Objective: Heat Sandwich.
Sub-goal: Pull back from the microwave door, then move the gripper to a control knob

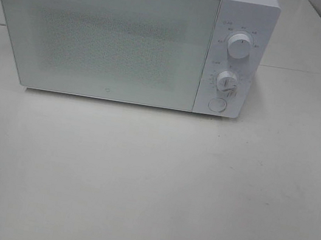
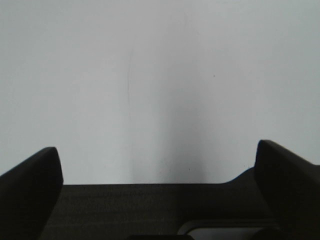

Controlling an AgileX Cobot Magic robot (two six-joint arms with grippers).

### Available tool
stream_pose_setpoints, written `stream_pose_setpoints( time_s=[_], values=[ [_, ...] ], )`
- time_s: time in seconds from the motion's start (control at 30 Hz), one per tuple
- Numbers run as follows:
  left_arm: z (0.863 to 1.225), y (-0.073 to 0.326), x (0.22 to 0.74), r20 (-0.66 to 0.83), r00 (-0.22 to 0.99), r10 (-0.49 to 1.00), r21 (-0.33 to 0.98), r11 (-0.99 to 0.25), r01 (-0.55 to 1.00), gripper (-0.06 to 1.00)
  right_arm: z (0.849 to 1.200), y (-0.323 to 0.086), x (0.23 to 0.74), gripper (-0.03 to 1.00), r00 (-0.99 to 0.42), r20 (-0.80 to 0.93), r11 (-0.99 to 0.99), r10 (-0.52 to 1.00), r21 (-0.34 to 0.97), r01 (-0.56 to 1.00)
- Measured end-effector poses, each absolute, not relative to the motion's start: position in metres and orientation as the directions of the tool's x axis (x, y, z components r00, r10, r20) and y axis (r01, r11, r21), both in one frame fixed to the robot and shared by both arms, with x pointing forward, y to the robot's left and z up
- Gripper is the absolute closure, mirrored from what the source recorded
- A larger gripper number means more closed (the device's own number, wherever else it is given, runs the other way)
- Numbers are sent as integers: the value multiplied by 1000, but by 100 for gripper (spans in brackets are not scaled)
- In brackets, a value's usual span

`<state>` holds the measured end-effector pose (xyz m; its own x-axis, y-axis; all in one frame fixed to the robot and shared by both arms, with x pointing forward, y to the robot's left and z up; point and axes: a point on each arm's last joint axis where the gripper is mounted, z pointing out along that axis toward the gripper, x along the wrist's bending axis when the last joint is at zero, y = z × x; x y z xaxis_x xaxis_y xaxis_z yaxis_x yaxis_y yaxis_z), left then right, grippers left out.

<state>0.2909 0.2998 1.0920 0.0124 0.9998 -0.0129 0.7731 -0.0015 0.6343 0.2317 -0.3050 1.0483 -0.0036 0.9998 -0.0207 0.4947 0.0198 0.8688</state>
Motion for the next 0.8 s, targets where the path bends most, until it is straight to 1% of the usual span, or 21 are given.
stream_pose_setpoints(
  time_s=[0.1,0.17,0.23,0.27,0.37,0.43,0.47,0.57,0.63,0.8],
  values=[
    [1093,300,271,-12,12,1000,705,0,709,-4,1048,-305,232,22,-4,-21,20,1000,869,495],
    [1090,300,267,-12,12,1000,715,0,699,-4,1048,-305,232,22,-4,-21,20,1000,869,495],
    [1079,300,260,-12,12,1000,720,0,694,-4,1048,-305,232,22,-4,-21,20,1000,869,495],
    [1068,299,256,-18,15,1000,720,3,694,-4,1048,-305,232,22,-4,-21,20,1000,869,495],
    [1062,298,251,-33,23,999,741,9,672,-4,1048,-305,232,22,-4,-21,20,1000,869,495],
    [1060,297,241,-23,45,999,798,-9,603,-4,1048,-305,232,22,-4,-21,20,1000,869,495],
    [1060,297,241,-23,45,999,798,-9,603,-4,1048,-305,232,22,-4,-21,20,1000,869,495],
    [1060,297,228,-3,59,998,861,-28,509,-4,1048,-305,232,22,-4,-21,20,1000,869,495],
    [1060,296,226,-2,61,998,882,-28,471,-4,1048,-305,232,22,-4,-21,20,1000,869,495],
    [1055,296,230,-9,64,998,887,-22,461,-4,1048,-305,232,22,-4,-21,20,1000,869,495]
  ],
)
